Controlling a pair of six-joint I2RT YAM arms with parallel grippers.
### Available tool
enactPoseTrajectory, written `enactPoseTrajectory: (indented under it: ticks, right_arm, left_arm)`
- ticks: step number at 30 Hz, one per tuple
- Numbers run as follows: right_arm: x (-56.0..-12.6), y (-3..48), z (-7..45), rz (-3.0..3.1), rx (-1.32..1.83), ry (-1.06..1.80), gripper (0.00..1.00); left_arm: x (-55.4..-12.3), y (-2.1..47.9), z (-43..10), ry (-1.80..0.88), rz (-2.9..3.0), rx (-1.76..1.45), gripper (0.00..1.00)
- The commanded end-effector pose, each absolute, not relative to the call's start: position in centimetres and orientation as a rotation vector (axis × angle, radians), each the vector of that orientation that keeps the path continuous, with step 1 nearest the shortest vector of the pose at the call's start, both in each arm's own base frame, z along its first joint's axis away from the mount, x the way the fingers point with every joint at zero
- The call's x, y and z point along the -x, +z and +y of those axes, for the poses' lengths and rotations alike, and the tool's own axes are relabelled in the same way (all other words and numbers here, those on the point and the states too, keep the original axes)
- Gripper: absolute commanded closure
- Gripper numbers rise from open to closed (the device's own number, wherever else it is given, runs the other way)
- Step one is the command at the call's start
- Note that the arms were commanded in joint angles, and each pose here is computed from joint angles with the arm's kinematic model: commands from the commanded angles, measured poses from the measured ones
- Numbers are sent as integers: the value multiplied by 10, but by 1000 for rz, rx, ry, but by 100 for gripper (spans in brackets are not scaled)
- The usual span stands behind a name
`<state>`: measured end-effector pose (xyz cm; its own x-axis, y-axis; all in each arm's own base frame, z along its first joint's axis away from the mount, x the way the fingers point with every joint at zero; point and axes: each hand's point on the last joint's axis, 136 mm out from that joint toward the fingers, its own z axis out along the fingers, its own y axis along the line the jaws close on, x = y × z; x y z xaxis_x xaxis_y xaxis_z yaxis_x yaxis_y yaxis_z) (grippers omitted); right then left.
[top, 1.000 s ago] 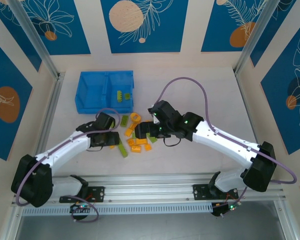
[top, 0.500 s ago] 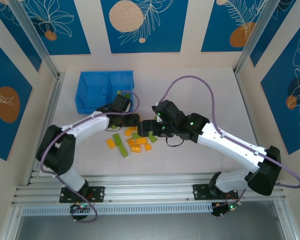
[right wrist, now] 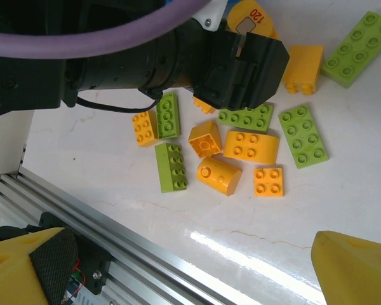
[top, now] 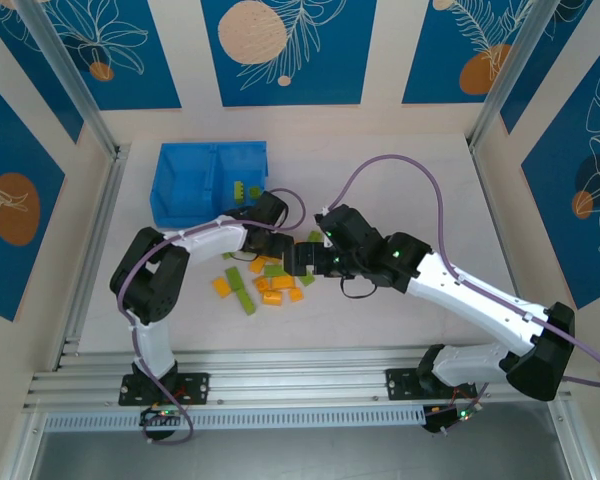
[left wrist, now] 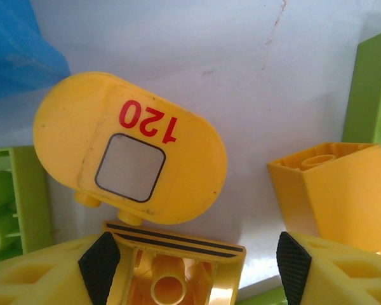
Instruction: Sort the legos into containers by color
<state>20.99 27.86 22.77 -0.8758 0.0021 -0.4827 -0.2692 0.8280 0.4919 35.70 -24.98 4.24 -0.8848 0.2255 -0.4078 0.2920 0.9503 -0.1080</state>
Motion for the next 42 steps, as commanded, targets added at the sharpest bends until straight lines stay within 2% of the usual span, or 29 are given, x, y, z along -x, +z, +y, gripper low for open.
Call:
enactPoseTrajectory:
  ticks: [1,12,16,21,28,29,35,42]
  right_arm:
    - [-210,227,272,2534,163,767,3]
    - [-211,231,276,2529,159,789,3]
    - [-211,233,279,2530,171,802,3]
    - [-210,233,278,2532,170,792,3]
    - [-209,233,275,2533,161,787,3]
    - [-209,233,275,2532,161,787,3]
    - [-209,232,275,2534,158,788,3]
    - [-210,233,275,2527,160,785,3]
  left_arm:
    - [-338,16,-227,-57,2792,-471,27]
    - [-324,8,-210,23,2824,-513,20]
    - [-323,-5,-198,115,2846,-507,21]
    - [-322,-21,-195,121,2858,-446,47]
    - [-319,-28,-195,110,2883,-437,50]
    - [-318,-26,-196,95,2884,-429,52]
    - [-330,20,-199,-21,2785,-330,54]
    - [-369,113,-159,32,2600,-168,54]
